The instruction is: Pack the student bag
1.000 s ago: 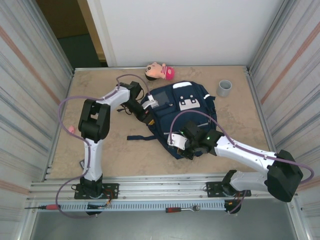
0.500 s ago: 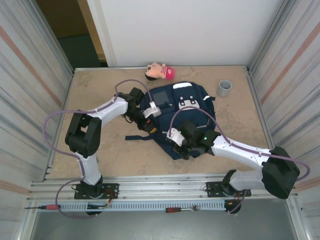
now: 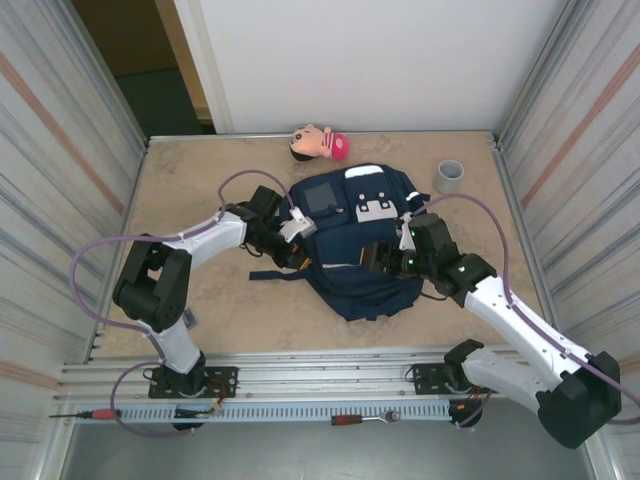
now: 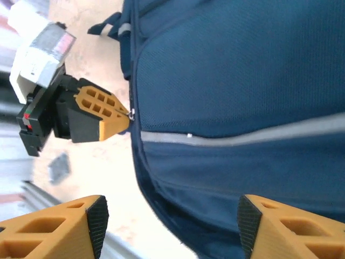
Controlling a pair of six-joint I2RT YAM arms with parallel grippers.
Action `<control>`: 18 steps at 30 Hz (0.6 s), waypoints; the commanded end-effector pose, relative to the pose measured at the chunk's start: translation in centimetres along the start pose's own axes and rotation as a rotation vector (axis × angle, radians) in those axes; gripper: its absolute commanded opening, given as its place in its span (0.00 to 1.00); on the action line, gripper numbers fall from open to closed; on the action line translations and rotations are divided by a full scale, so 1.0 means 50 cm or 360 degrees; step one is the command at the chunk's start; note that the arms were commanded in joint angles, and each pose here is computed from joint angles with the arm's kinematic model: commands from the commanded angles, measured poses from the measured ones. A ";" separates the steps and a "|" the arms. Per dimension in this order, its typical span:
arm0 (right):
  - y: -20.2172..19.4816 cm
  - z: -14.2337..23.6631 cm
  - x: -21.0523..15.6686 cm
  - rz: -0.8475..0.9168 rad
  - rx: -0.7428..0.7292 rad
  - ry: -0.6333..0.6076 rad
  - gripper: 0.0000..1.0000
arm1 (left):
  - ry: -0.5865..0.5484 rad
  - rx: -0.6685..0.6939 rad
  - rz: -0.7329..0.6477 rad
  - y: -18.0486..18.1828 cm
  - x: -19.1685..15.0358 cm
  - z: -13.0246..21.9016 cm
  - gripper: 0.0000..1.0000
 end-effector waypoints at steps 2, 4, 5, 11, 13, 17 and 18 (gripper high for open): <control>-0.014 -0.038 -0.014 -0.0707 0.0060 0.0175 0.67 | -0.0083 -0.0048 0.0003 -0.018 0.016 0.010 0.00; -0.025 -0.053 -0.011 -0.0793 0.0016 0.0188 0.68 | -0.0080 -0.0045 -0.0003 -0.019 0.017 0.011 0.00; -0.030 -0.061 -0.010 -0.0831 0.0006 0.0193 0.69 | -0.0078 -0.0042 -0.0004 -0.019 0.017 0.012 0.00; -0.056 -0.102 -0.006 -0.0992 0.0000 0.0149 0.69 | -0.0110 -0.0062 -0.0001 -0.023 0.019 0.014 0.00; -0.058 -0.113 0.000 -0.1015 0.0002 0.0143 0.68 | -0.0137 -0.0090 0.0000 -0.027 0.021 0.014 0.00; -0.067 -0.122 0.000 -0.1058 -0.0043 0.0134 0.67 | -0.0183 -0.0096 -0.0004 -0.030 0.028 0.017 0.00; -0.066 -0.120 0.000 -0.1062 -0.0043 0.0126 0.68 | -0.0186 -0.0091 -0.0002 -0.029 0.027 0.018 0.00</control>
Point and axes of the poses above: each hand's point on the last joint's axis, 136 mm out from that joint toward the fingers, its own z axis back along the fingers, its own y axis along the line the jaws close on, x = y × z, the point moved 6 cm from there along z, back along the fingers, and after that the axes turned 2 degrees about z, right-handed, at the moved point
